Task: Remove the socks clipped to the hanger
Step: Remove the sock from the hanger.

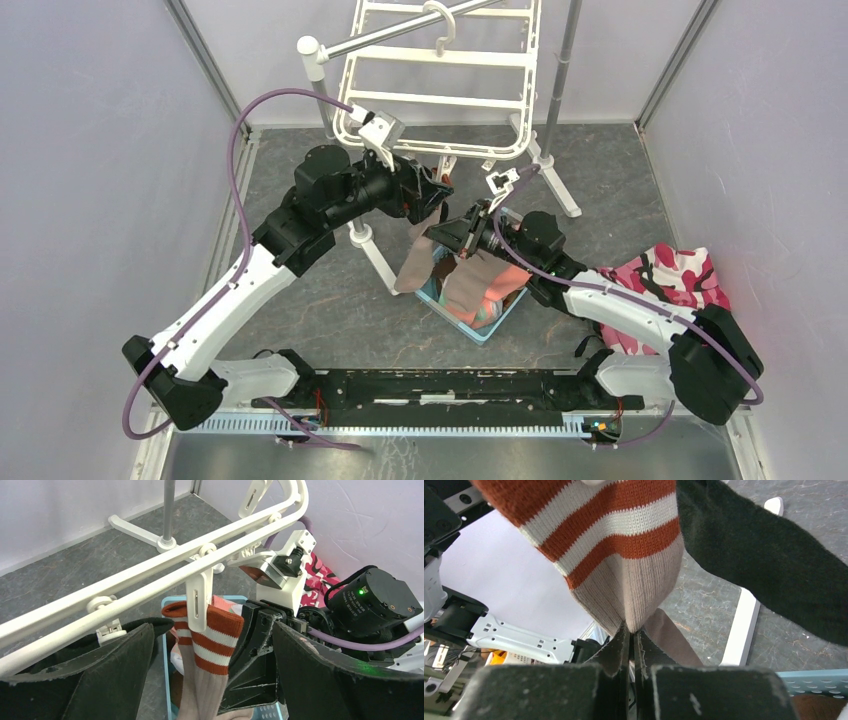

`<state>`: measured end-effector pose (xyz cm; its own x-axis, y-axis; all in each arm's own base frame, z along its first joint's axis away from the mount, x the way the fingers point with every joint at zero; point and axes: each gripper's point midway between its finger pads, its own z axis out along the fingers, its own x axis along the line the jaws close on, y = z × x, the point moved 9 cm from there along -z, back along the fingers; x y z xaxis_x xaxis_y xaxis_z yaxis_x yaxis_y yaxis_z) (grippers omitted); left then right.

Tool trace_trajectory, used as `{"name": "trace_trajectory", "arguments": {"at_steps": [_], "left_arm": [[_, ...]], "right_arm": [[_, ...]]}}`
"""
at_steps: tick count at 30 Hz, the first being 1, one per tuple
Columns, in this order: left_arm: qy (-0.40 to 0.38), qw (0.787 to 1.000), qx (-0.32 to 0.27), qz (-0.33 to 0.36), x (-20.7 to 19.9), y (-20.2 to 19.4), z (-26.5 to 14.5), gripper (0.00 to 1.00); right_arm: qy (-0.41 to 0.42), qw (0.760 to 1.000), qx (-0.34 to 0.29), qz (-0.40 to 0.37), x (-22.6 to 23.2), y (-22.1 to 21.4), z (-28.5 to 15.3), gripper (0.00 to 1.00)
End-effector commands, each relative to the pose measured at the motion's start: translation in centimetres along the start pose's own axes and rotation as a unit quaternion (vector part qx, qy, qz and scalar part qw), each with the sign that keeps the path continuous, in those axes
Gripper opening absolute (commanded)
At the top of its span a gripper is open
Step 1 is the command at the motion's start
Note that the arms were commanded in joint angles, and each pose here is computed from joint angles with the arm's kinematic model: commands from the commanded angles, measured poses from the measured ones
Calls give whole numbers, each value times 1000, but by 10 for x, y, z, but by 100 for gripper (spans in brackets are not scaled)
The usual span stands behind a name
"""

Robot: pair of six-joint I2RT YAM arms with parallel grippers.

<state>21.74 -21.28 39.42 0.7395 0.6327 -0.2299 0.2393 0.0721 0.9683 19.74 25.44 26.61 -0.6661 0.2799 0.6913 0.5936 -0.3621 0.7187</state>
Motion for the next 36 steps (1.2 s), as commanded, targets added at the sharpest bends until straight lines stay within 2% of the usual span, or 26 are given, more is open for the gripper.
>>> {"name": "trace_trajectory", "arguments": {"at_steps": [1,6,12,16,21,23,26,30,36], "left_arm": [[-5,999,-26,42,-6,16,-1,93],[12,998,-29,60,-6,18,1,93],[41,990,-34,131,-3,24,-2,93],[0,990,-29,135,-9,19,-14,96],[-118,986,49,106,-21,-11,-36,100],[-176,976,81,100,-23,-22,-46,100],[-219,963,119,97,-24,-37,-56,100],[-235,954,145,114,-18,-60,-62,100],[-239,952,145,124,-15,-72,-60,100]], "right_arm": [[-22,998,-54,-18,9,11,4,2],[-58,996,-70,-18,15,10,9,0],[-52,997,-55,-17,26,-5,15,0],[-43,997,-57,-21,32,-5,6,0],[-42,996,-59,-41,42,1,-13,0],[-42,996,-58,-49,46,4,-19,1],[-29,997,-57,-43,50,4,-25,1],[1,999,-38,-36,56,0,-25,0],[24,999,-33,-29,61,0,-26,0]]}}
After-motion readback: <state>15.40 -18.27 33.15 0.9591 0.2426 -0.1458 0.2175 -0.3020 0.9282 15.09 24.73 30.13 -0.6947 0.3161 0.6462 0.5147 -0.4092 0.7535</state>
